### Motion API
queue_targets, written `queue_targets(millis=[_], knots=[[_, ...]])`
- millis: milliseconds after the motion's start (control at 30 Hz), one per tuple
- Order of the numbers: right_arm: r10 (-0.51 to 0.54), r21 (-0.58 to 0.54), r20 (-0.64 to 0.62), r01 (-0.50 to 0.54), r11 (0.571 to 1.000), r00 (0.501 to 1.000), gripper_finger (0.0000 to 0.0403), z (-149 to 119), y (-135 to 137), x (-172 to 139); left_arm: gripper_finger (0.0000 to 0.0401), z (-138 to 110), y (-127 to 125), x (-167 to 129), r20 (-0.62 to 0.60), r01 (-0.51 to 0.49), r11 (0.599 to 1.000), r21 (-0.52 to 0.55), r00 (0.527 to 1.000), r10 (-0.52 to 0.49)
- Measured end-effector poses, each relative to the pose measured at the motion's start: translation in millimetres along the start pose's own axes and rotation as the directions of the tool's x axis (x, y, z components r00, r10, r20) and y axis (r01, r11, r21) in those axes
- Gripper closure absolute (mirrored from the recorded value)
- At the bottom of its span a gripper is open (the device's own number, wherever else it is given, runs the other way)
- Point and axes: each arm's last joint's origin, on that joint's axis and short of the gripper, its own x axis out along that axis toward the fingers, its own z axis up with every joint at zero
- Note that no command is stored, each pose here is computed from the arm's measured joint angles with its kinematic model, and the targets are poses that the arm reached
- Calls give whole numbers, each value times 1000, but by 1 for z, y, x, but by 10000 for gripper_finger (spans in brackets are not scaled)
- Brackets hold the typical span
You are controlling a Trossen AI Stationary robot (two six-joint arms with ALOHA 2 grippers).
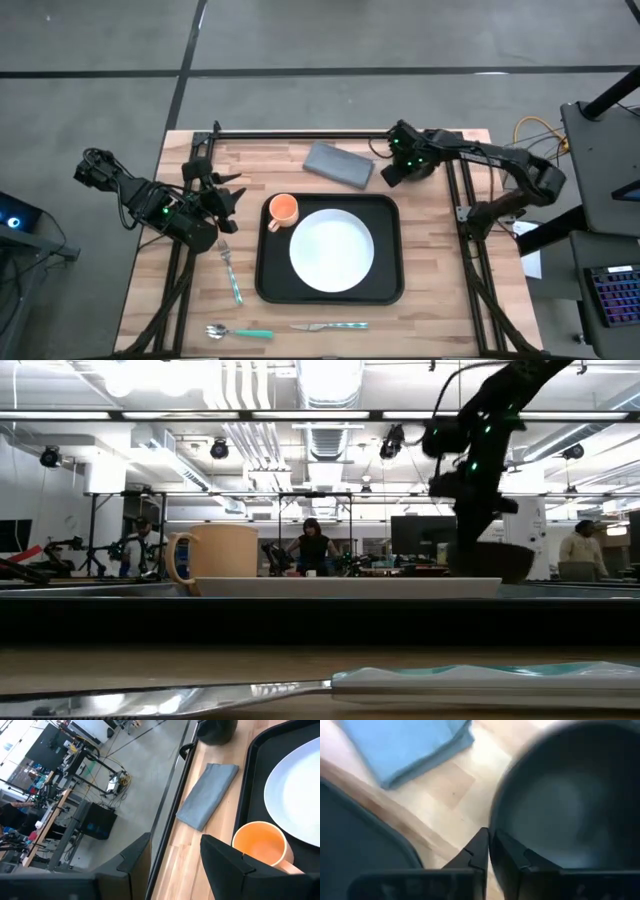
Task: Set up tray
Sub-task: Put the black bowl on top of the white plate on the black serving tray
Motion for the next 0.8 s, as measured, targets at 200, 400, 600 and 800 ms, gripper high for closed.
queue_targets(millis=[200,400,600,800], knots=[[42,11,61,-43,999,997,393,-22,4,-44,251,0,0,0,0,0,1000,-1,1000,0],[76,-30,27,-75,997,997,394,-49,19,-74,251,0,0,0,0,0,1000,-2,1000,0],[104,-175,5,-102,979,995,394,-70,70,-112,251,-2,-2,1,-5,-3,1000,-3,1000,3],[104,-392,26,-86,916,994,395,-86,139,-154,251,-2,-2,1,-5,-3,1000,-19,1000,3]])
